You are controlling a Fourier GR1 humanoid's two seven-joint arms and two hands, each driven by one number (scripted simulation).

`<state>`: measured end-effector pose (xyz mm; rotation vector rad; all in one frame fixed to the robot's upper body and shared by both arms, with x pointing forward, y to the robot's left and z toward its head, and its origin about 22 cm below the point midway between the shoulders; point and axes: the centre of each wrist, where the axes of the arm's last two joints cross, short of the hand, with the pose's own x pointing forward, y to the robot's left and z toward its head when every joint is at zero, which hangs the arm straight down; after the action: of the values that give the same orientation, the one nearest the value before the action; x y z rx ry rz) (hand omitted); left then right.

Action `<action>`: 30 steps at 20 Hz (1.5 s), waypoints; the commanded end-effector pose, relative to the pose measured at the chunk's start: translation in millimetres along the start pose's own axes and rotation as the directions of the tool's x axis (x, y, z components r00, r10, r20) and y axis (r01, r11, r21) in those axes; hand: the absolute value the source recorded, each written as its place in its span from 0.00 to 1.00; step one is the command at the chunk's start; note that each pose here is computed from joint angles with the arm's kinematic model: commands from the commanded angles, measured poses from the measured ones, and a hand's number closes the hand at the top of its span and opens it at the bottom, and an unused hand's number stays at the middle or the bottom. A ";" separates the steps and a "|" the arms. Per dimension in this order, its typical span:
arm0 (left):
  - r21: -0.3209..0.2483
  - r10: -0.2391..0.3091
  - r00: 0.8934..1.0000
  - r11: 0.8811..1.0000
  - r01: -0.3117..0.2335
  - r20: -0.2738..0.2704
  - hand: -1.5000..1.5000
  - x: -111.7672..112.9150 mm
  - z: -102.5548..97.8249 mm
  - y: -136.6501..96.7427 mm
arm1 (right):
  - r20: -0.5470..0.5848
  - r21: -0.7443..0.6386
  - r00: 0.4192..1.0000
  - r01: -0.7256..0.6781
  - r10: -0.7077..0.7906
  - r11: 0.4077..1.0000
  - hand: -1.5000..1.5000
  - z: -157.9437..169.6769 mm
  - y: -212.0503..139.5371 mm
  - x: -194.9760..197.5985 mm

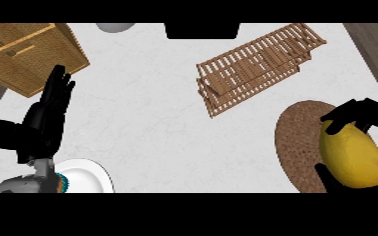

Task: Pick the lemon from the placemat and place it in the tiered shelf

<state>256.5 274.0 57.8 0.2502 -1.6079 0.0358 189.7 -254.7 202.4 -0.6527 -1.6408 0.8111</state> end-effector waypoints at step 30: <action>-0.030 0.000 1.000 1.000 0.000 0.002 0.50 9.5 1.7 1.3 | -0.031 -0.171 0.996 0.079 -0.085 0.982 1.00 -208.7 73.0 -60.1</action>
<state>261.3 271.6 55.9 0.2329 -1.6074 0.0259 382.6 -233.6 144.1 -0.6982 -1.7198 0.6093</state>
